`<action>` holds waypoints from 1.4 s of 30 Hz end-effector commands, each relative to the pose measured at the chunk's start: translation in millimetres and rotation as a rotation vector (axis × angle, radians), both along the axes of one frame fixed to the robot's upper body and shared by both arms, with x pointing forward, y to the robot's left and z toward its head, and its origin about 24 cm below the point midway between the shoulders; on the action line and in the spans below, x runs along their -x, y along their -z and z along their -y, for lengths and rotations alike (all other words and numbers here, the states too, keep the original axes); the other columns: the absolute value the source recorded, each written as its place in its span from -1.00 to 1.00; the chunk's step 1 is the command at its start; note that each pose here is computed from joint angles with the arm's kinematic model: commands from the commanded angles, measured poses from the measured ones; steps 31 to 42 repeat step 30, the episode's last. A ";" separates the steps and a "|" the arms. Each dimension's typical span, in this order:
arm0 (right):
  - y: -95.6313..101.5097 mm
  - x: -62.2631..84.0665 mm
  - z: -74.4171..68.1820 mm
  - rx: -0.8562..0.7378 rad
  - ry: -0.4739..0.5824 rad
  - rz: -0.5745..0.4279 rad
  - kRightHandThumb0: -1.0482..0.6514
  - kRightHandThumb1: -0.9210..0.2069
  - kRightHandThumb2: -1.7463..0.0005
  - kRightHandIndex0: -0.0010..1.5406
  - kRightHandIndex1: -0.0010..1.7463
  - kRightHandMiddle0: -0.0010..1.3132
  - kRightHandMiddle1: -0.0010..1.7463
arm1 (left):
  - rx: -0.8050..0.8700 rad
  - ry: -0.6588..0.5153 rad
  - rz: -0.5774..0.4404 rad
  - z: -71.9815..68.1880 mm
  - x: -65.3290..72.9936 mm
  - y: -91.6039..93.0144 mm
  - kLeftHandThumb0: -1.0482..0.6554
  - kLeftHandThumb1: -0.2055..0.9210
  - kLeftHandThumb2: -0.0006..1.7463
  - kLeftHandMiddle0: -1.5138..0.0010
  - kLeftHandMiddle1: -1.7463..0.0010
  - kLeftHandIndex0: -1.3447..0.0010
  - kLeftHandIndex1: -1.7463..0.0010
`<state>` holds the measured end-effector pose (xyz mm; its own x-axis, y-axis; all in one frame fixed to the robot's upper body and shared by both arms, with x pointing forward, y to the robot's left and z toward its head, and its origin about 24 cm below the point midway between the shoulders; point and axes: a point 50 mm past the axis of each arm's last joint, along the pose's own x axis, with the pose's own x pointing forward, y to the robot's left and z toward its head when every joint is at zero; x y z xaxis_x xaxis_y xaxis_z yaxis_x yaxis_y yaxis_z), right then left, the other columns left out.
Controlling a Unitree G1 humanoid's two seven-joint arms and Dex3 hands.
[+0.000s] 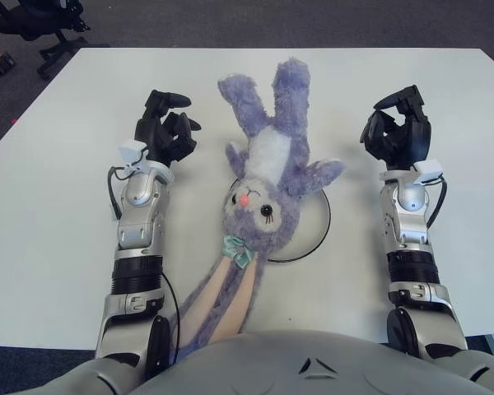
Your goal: Put the doll into the plate.
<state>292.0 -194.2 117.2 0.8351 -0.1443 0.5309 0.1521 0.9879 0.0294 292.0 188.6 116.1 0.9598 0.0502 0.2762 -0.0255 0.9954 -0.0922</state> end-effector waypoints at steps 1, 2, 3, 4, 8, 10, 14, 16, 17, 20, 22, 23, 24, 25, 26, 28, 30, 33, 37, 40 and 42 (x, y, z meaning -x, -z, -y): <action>-0.7 1.0 1.6 -0.002 0.009 0.007 -0.22 -0.57 0.04 0.36 1.00 -0.46 1.00 | -0.007 -0.012 0.004 -1.1 2.1 -0.4 0.22 0.41 0.05 0.42 -1.00 0.44 -0.71; -0.2 0.5 1.5 -0.001 0.007 0.003 -0.21 -0.59 0.05 0.35 1.00 -0.47 1.00 | -0.008 -0.012 0.004 -1.0 2.2 -0.5 0.22 0.40 0.05 0.41 -1.00 0.44 -0.70; 0.8 -0.4 1.6 -0.003 0.000 -0.006 -0.21 -0.59 0.05 0.35 1.00 -0.48 1.00 | -0.009 -0.012 0.005 -0.9 2.3 -0.7 0.22 0.40 0.05 0.41 -1.00 0.43 -0.70; 1.5 -1.1 1.6 -0.005 -0.005 -0.013 -0.21 -0.60 0.06 0.35 1.00 -0.48 1.00 | -0.009 -0.012 0.005 -0.8 2.3 -0.8 0.22 0.40 0.05 0.41 -1.00 0.43 -0.70; 2.5 -2.0 2.2 -0.008 -0.012 -0.022 -0.21 -0.61 0.07 0.36 1.00 -0.48 1.00 | -0.010 -0.012 0.007 -0.5 2.8 -1.1 0.22 0.40 0.05 0.41 -1.00 0.42 -0.70; 2.7 -2.2 2.5 -0.008 -0.013 -0.023 -0.21 -0.61 0.07 0.36 1.00 -0.48 1.00 | -0.011 -0.012 0.007 -0.4 2.9 -1.2 0.22 0.39 0.06 0.40 -1.00 0.42 -0.69; 2.8 -3.5 3.4 -0.008 -0.017 -0.026 -0.21 -0.59 0.05 0.38 1.00 -0.47 1.00 | -0.013 -0.012 0.009 0.3 3.1 -1.5 0.22 0.39 0.06 0.40 -1.00 0.42 -0.69; 2.9 -4.0 3.6 -0.008 -0.018 -0.027 -0.22 -0.58 0.04 0.39 1.00 -0.47 1.00 | -0.014 -0.012 0.009 0.4 3.1 -1.5 0.22 0.38 0.06 0.40 -1.00 0.41 -0.69; 3.6 -4.3 3.8 -0.008 -0.021 -0.031 -0.22 -0.58 0.04 0.39 1.00 -0.47 1.00 | -0.015 -0.012 0.010 0.6 3.1 -1.5 0.22 0.38 0.06 0.39 -1.00 0.41 -0.69; 5.1 -5.0 4.1 -0.007 -0.025 -0.037 -0.22 -0.57 0.03 0.39 1.00 -0.46 1.00 | -0.018 -0.013 0.011 0.9 3.0 -1.4 0.22 0.37 0.07 0.39 -1.00 0.41 -0.69; 6.3 -5.4 4.1 -0.006 -0.027 -0.045 -0.22 -0.57 0.03 0.39 1.00 -0.46 1.00 | -0.020 -0.014 0.012 1.1 3.0 -1.4 0.22 0.37 0.07 0.39 -1.00 0.41 -0.69; 6.7 -5.5 4.1 -0.006 -0.028 -0.047 -0.22 -0.56 0.03 0.39 1.00 -0.46 1.00 | -0.021 -0.014 0.012 1.1 3.0 -1.3 0.22 0.37 0.08 0.38 -1.00 0.41 -0.69; 6.8 -5.5 4.2 -0.006 -0.028 -0.048 -0.22 -0.56 0.03 0.39 1.00 -0.46 1.00 | -0.021 -0.014 0.012 1.2 3.0 -1.3 0.22 0.36 0.08 0.38 -1.00 0.41 -0.69; 7.2 -5.8 4.2 -0.005 -0.029 -0.053 -0.22 -0.56 0.02 0.39 1.00 -0.46 1.00 | -0.023 -0.014 0.012 1.1 2.8 -1.1 0.22 0.36 0.08 0.38 -1.00 0.41 -0.69; 7.5 -6.0 4.2 -0.005 -0.029 -0.056 -0.22 -0.56 0.02 0.39 1.00 -0.45 1.00 | -0.023 -0.015 0.011 1.1 2.7 -1.0 0.22 0.36 0.08 0.38 -1.00 0.41 -0.69; 7.9 -6.3 4.2 -0.004 -0.029 -0.061 -0.22 -0.56 0.02 0.40 1.00 -0.45 1.00 | -0.025 -0.014 0.011 1.0 2.6 -0.7 0.22 0.35 0.09 0.38 -1.00 0.40 -0.69; 8.1 -6.5 4.2 -0.004 -0.030 -0.065 -0.22 -0.55 0.02 0.40 1.00 -0.45 1.00 | -0.025 -0.014 0.011 1.0 2.5 -0.5 0.22 0.35 0.09 0.37 -1.00 0.40 -0.69; 8.1 -6.5 4.2 -0.004 -0.030 -0.065 -0.22 -0.55 0.02 0.40 1.00 -0.45 1.00 | -0.025 -0.014 0.011 1.0 2.5 -0.5 0.22 0.35 0.09 0.37 -1.00 0.40 -0.69; 8.1 -6.5 4.2 -0.004 -0.030 -0.065 -0.22 -0.55 0.02 0.40 1.00 -0.45 1.00 | -0.025 -0.014 0.011 1.0 2.5 -0.5 0.22 0.35 0.09 0.37 -1.00 0.40 -0.69; 8.1 -6.5 4.2 -0.004 -0.030 -0.065 -0.22 -0.55 0.02 0.40 1.00 -0.45 1.00 | -0.025 -0.014 0.011 1.0 2.5 -0.5 0.22 0.35 0.09 0.37 -1.00 0.40 -0.69; 8.1 -6.5 4.2 -0.004 -0.030 -0.065 -0.22 -0.55 0.02 0.40 1.00 -0.45 1.00 | -0.025 -0.014 0.011 1.0 2.5 -0.5 0.22 0.35 0.09 0.37 -1.00 0.40 -0.69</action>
